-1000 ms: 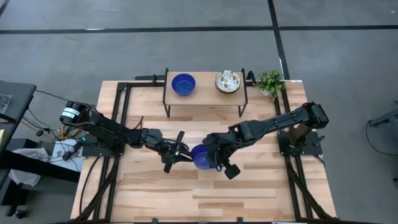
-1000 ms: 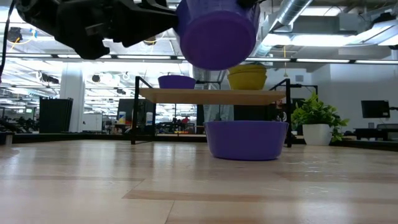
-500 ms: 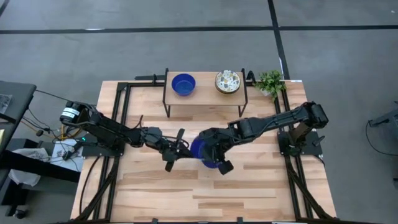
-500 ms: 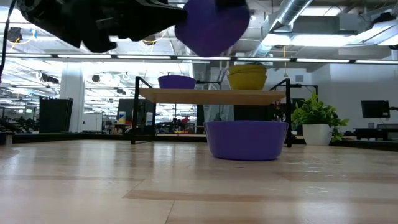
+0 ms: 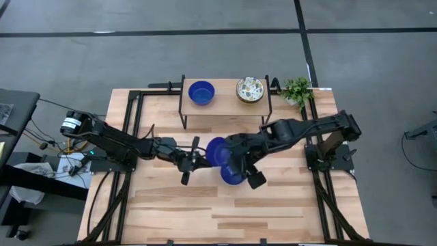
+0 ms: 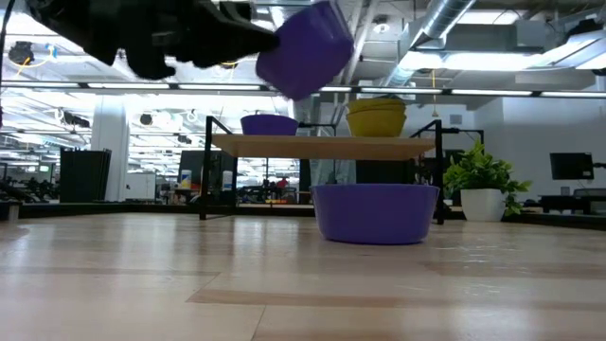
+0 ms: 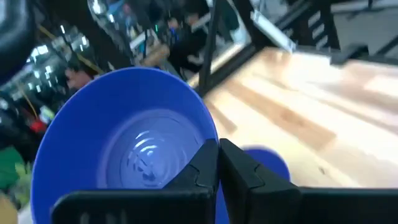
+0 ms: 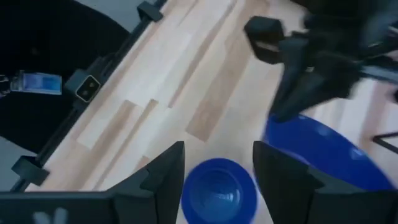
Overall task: Pick & Place Mini bowls
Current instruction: Stack the top blue bowl on top of the blue bowl on the shelf
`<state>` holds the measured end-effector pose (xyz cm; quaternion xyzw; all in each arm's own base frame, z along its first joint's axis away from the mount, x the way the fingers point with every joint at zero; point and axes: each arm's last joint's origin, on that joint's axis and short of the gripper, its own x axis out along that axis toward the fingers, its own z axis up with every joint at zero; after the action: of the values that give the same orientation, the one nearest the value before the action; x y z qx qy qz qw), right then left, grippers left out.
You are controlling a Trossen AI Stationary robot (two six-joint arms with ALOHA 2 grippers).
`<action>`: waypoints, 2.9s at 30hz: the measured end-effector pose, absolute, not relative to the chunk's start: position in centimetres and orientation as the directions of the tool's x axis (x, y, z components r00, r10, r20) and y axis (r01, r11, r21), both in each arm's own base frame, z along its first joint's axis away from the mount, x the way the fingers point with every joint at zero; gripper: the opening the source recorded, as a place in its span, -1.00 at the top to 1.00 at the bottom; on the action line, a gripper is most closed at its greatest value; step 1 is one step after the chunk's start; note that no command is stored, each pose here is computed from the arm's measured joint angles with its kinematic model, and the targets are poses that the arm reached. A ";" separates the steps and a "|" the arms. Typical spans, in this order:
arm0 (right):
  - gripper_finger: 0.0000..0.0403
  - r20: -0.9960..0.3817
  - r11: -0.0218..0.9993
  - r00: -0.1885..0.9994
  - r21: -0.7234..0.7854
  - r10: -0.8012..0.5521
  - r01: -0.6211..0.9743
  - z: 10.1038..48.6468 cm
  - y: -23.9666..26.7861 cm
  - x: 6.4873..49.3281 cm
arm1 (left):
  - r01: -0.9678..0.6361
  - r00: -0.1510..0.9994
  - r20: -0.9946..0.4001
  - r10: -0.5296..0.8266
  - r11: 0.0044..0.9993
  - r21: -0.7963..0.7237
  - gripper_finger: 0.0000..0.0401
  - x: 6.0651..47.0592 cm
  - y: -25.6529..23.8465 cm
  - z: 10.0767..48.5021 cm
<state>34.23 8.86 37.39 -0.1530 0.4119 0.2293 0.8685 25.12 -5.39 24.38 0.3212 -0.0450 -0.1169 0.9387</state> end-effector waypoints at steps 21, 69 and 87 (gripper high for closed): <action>0.36 -0.621 0.958 0.766 -0.084 0.165 -0.274 41.6 6.2 29.3 | -0.268 0.933 -0.032 0.357 0.753 0.601 0.97 22.0 -2.2 34.8; 0.35 -0.410 0.996 0.909 -0.077 -0.077 0.050 30.9 4.5 25.9 | -0.336 0.770 -0.414 0.486 0.859 0.386 0.78 26.3 11.4 35.0; 0.36 -0.418 0.996 0.905 -0.080 -0.078 0.049 30.8 4.5 25.9 | -0.321 0.766 -0.430 0.478 0.864 0.388 0.45 26.3 11.2 34.8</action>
<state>25.86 4.54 30.83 -0.0340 0.2155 -0.0324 0.9754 26.34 11.16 34.75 0.1472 0.2656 0.2153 0.9281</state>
